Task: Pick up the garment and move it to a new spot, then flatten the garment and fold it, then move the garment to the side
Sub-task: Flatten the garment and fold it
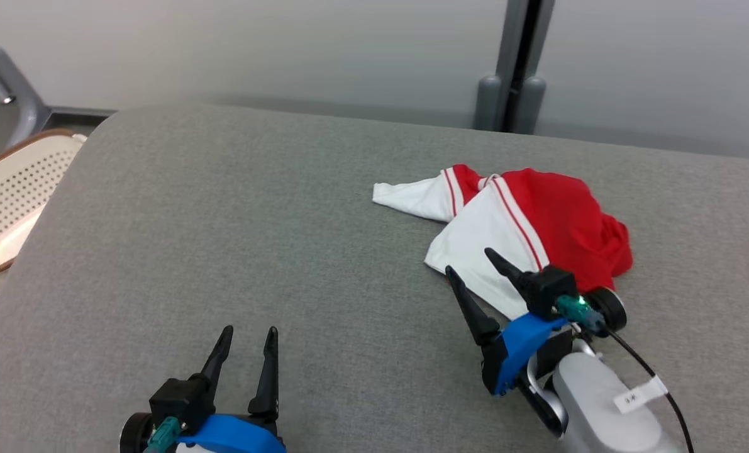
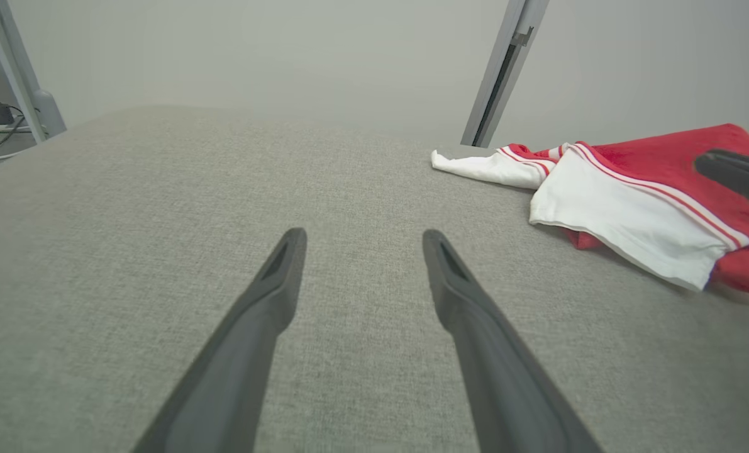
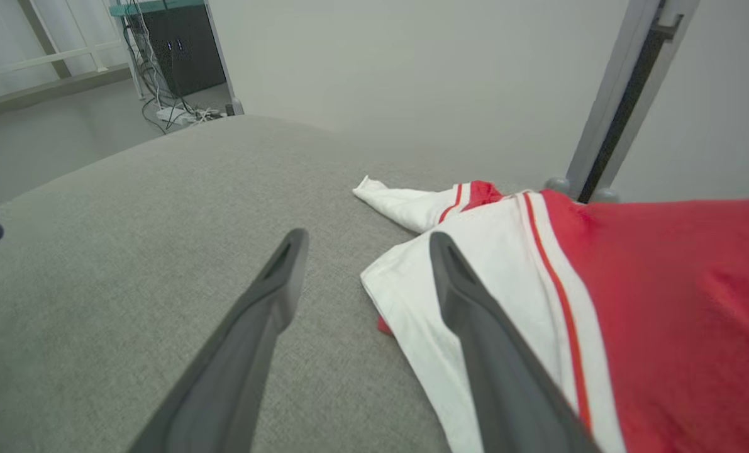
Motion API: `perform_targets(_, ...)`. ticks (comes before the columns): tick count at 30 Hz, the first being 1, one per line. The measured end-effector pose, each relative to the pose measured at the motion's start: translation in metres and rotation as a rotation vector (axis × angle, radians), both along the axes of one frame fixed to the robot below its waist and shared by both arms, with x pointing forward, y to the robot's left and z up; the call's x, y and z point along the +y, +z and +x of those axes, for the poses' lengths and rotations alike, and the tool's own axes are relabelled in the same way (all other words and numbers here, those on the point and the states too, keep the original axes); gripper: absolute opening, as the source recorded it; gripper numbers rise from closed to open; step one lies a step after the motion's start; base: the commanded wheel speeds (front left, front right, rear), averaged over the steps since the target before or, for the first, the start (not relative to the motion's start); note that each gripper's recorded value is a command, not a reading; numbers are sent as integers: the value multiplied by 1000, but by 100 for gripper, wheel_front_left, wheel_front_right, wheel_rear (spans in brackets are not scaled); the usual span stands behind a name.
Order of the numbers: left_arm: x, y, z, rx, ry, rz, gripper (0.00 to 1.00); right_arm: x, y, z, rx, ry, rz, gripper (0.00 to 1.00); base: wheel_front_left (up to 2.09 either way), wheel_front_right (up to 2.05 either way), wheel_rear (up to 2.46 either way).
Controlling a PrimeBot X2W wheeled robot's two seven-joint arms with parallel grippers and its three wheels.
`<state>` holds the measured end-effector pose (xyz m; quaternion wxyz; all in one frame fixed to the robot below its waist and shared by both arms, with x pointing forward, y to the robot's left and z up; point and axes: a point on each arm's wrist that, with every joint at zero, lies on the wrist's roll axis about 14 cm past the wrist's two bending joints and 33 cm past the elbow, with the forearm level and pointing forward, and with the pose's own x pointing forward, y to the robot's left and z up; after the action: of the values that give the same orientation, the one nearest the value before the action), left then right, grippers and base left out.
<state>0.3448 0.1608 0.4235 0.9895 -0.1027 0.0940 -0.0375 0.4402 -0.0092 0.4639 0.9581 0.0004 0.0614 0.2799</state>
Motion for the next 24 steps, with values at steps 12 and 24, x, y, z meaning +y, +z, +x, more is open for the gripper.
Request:
perform_targets(12,35,-22,-12,87,132,-22,100,39,-67,49,211,108,-229,100,0,0,0)
perform_targets(24,30,-29,-3,107,118,-37,100,35,-101,44,344,112,-283,0,0,0,0)
